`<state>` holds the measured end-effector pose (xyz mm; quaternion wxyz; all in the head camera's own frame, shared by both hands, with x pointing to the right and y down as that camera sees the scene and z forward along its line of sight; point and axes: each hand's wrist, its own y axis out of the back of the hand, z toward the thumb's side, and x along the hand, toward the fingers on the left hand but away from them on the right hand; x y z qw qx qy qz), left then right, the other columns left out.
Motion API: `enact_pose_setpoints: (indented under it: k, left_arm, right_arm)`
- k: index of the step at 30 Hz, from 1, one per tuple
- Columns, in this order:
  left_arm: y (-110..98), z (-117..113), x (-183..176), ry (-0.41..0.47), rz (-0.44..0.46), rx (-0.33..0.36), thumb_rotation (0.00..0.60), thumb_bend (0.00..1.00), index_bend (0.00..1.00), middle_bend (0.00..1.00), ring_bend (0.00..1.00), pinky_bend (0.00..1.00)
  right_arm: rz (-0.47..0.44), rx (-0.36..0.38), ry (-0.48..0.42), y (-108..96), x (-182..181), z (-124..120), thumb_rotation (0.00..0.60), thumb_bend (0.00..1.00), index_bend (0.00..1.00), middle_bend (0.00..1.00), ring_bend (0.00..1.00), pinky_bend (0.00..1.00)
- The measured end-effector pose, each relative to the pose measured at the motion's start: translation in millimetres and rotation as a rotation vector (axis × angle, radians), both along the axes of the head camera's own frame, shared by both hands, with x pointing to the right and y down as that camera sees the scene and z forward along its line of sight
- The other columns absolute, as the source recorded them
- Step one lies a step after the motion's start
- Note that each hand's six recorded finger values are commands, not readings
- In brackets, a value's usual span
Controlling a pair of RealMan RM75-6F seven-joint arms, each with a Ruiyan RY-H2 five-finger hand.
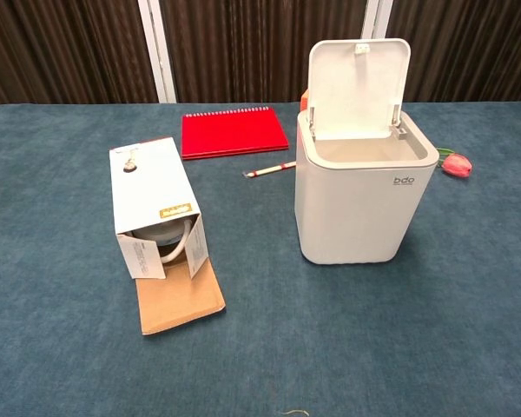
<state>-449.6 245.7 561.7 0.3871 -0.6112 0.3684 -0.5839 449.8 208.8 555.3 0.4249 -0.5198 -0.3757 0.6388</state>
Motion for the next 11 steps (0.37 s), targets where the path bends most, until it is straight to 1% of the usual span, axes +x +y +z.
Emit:
enact_pose_setpoints:
  k: [6, 11]
  left_arm:
    - [-0.6, 0.5, -1.2, -0.001, -0.004, 0.003, 0.600, 0.37, 0.13, 0.12, 0.16, 0.31]
    - [-0.6, 0.6, -1.4, 0.000, -0.005, 0.004, 0.600, 0.37, 0.12, 0.12, 0.16, 0.31]
  right_arm:
    - [-0.001, -0.038, 0.024, 3.8, 0.4, 4.8, 0.600, 0.09, 0.13, 0.14, 0.05, 0.21]
    - [0.000, -0.044, 0.023, 5.0, -0.5, 4.7, 0.600, 0.09, 0.13, 0.14, 0.05, 0.21]
